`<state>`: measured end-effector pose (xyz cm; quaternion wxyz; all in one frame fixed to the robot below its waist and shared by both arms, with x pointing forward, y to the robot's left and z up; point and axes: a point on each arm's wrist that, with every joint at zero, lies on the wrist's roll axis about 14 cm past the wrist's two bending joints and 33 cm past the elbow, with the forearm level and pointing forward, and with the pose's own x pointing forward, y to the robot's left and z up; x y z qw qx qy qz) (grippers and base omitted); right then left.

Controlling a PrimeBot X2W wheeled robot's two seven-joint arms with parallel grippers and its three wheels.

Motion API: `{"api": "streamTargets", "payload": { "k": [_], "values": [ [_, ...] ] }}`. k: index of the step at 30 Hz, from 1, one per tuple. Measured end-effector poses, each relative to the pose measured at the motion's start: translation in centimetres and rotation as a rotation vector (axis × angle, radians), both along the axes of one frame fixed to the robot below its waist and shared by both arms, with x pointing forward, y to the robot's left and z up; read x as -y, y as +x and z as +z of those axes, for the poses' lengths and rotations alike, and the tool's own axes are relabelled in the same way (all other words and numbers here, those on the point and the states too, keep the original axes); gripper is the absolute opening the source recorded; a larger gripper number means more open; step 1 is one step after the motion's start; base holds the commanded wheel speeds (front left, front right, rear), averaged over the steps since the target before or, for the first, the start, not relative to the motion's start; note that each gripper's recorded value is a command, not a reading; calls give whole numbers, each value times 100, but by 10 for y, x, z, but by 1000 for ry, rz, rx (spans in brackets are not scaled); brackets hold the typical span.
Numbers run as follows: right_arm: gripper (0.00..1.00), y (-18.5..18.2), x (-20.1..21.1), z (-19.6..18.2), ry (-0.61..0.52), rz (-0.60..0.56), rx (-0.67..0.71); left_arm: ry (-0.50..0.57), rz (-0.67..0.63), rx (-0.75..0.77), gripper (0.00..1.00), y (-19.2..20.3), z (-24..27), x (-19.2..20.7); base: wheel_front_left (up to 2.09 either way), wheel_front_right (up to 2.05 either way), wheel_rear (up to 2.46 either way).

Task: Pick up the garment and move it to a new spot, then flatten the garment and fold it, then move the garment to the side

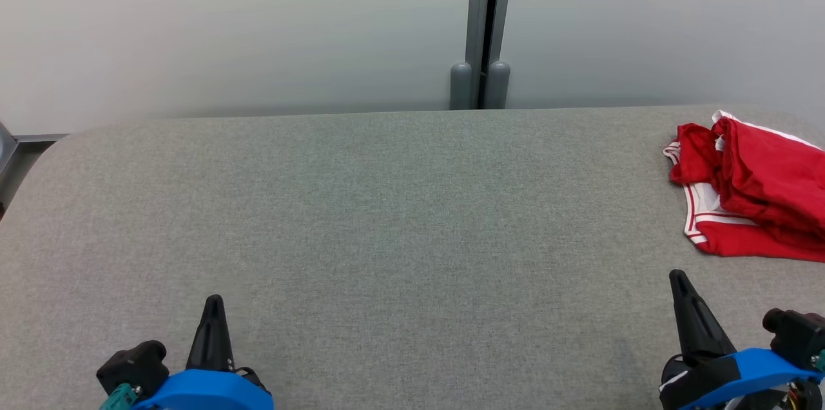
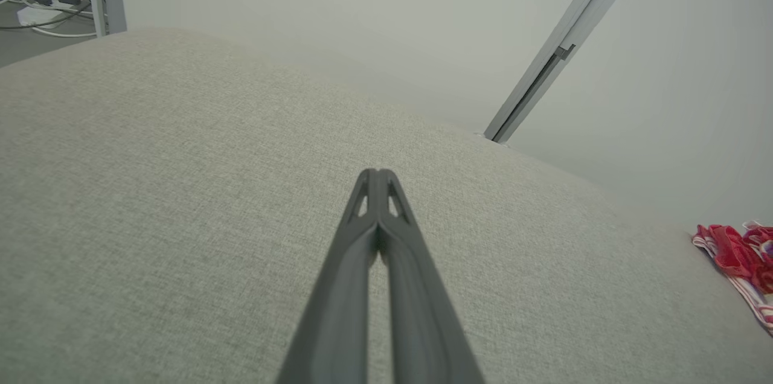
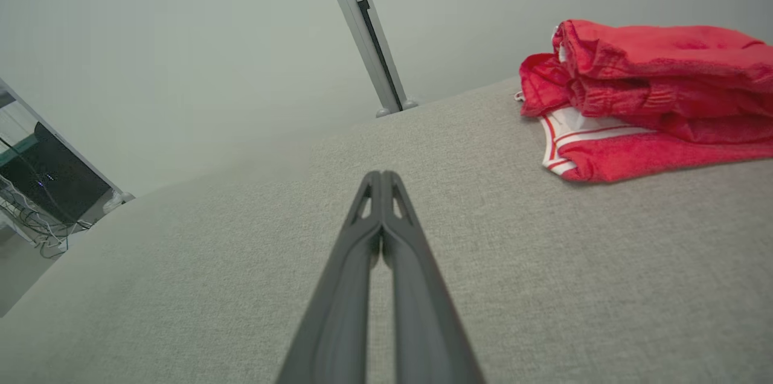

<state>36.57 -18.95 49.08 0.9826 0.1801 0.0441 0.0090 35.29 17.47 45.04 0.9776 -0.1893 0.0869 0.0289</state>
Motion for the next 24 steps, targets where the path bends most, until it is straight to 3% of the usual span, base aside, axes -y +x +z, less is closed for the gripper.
{"api": "streamTargets", "payload": {
  "k": [24],
  "values": [
    [0, 7, 3, 2, 389, -42, 0, -381, 73, -12, 0, 12, 7, -9, 0, 0, 0]
  ]
}}
